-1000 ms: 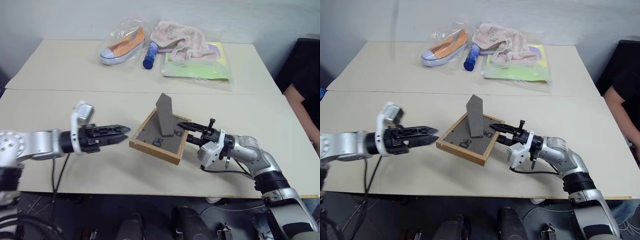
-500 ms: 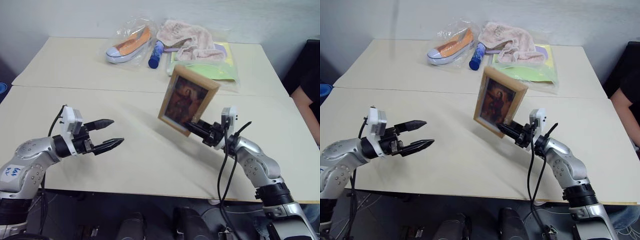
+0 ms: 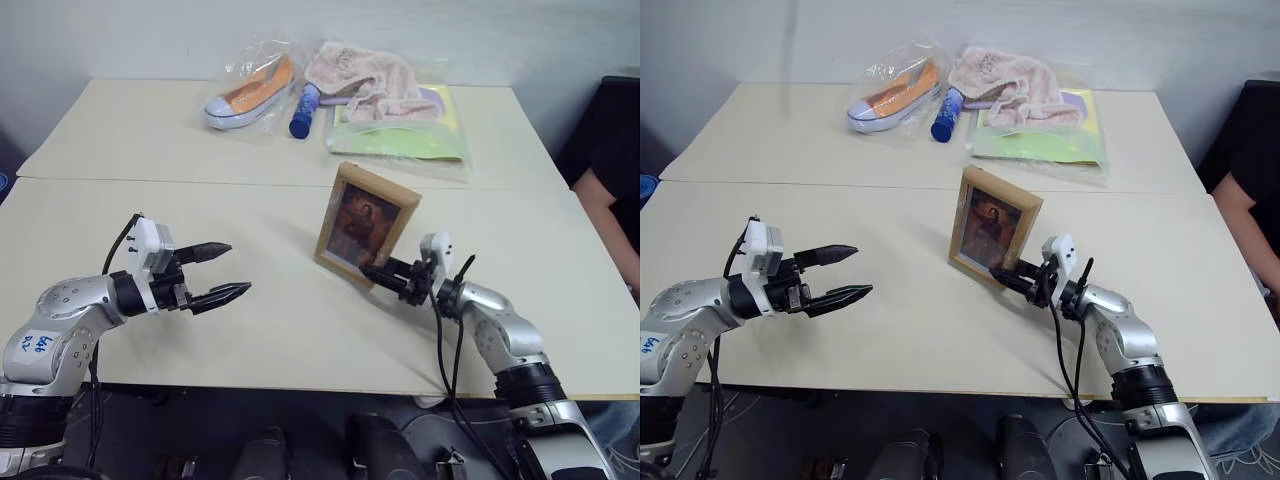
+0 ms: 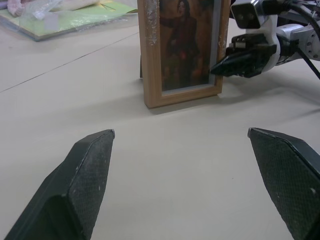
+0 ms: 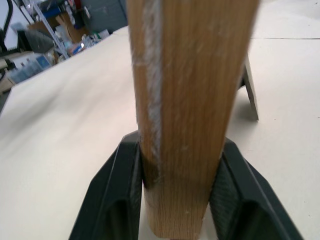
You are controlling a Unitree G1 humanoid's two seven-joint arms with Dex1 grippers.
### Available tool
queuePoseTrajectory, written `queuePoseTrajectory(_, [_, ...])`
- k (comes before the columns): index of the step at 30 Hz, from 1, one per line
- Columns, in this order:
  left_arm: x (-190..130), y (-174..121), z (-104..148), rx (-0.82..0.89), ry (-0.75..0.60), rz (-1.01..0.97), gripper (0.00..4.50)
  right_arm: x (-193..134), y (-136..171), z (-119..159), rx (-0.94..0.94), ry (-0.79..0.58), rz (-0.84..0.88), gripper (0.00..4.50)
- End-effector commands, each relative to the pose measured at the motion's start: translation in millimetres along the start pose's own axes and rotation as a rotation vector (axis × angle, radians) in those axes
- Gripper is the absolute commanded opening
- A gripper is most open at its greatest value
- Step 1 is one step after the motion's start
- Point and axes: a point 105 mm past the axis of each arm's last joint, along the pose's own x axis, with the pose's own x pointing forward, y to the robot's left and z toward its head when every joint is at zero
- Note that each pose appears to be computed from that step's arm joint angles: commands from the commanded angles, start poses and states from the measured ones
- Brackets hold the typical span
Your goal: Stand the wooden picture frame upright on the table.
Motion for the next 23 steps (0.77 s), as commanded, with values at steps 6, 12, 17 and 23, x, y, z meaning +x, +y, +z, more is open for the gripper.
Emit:
queuePoseTrajectory(6, [-7.5, 6.3, 5.2, 0.036, -0.016, 0.027, 4.5, -2.0, 2.1, 5.3, -0.068, 0.001, 0.019, 4.46])
queuePoseTrajectory(12, [-20.9, 8.1, -9.1, 0.028, 0.031, 0.048, 4.5, -33.0, 6.3, 13.6, -0.211, 0.045, 0.056, 4.46])
queuePoseTrajectory(17, [-54.8, 11.0, -42.9, 0.101, 0.19, 0.094, 4.5, -86.7, 11.2, 38.4, -0.495, 0.018, 0.069, 4.46])
queuePoseTrajectory(23, [-72.1, 12.6, -53.0, 0.171, 0.238, 0.15, 4.5, -121.2, 16.7, 27.7, -0.689, 0.136, 0.08, 4.46])
